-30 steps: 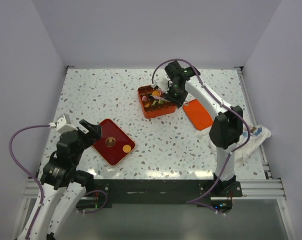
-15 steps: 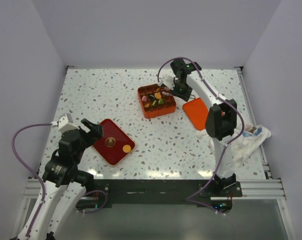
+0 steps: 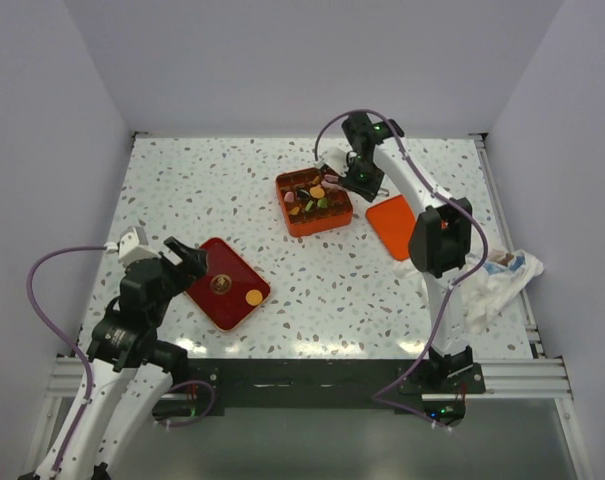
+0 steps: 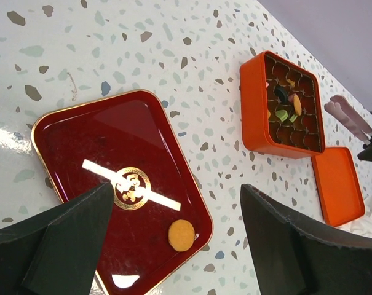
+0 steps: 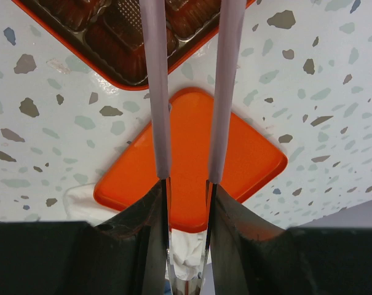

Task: Pack the cookies
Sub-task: Place the fake cookies in the packing box.

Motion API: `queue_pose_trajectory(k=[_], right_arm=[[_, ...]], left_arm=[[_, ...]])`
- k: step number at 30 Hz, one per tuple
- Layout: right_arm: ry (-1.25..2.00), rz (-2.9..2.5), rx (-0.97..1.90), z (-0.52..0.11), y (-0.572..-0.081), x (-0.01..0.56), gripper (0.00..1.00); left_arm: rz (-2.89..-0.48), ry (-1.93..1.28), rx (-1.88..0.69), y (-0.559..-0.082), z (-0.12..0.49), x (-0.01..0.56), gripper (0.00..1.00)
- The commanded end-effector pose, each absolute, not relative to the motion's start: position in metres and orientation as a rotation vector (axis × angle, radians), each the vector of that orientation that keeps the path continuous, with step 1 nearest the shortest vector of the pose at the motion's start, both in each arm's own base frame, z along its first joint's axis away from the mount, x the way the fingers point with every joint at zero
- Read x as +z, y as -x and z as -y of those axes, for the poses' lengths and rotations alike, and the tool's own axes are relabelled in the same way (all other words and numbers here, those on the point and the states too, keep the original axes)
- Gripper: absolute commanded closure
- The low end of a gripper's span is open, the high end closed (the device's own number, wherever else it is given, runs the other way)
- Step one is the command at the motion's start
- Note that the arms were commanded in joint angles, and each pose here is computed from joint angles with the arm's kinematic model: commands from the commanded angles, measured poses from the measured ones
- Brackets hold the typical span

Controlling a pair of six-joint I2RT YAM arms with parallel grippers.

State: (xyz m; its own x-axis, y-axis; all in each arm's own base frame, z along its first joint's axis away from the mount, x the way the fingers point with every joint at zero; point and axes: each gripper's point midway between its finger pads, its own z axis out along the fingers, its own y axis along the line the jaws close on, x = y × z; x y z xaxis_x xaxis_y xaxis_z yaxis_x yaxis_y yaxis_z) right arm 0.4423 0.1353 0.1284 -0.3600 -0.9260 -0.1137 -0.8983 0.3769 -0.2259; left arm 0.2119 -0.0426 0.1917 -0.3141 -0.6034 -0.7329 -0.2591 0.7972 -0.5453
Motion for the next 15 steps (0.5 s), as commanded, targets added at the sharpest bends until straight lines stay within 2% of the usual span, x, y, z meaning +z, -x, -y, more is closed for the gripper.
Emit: queue_pose_trajectory(k=[1, 15], right_arm=[[1.665, -2.361, -0.159, -0.15, -0.438, 0.136, 0.69], [1.688, -2.371, -0.279, -0.162, -0.446, 0.11, 0.67]], left_arm=[[-1.887, 0.634, -0.419, -0.22, 0.048, 0.196, 0.11], [-1.878, 0.662, -0.43, -0.217, 0.046, 0.194, 0.12]])
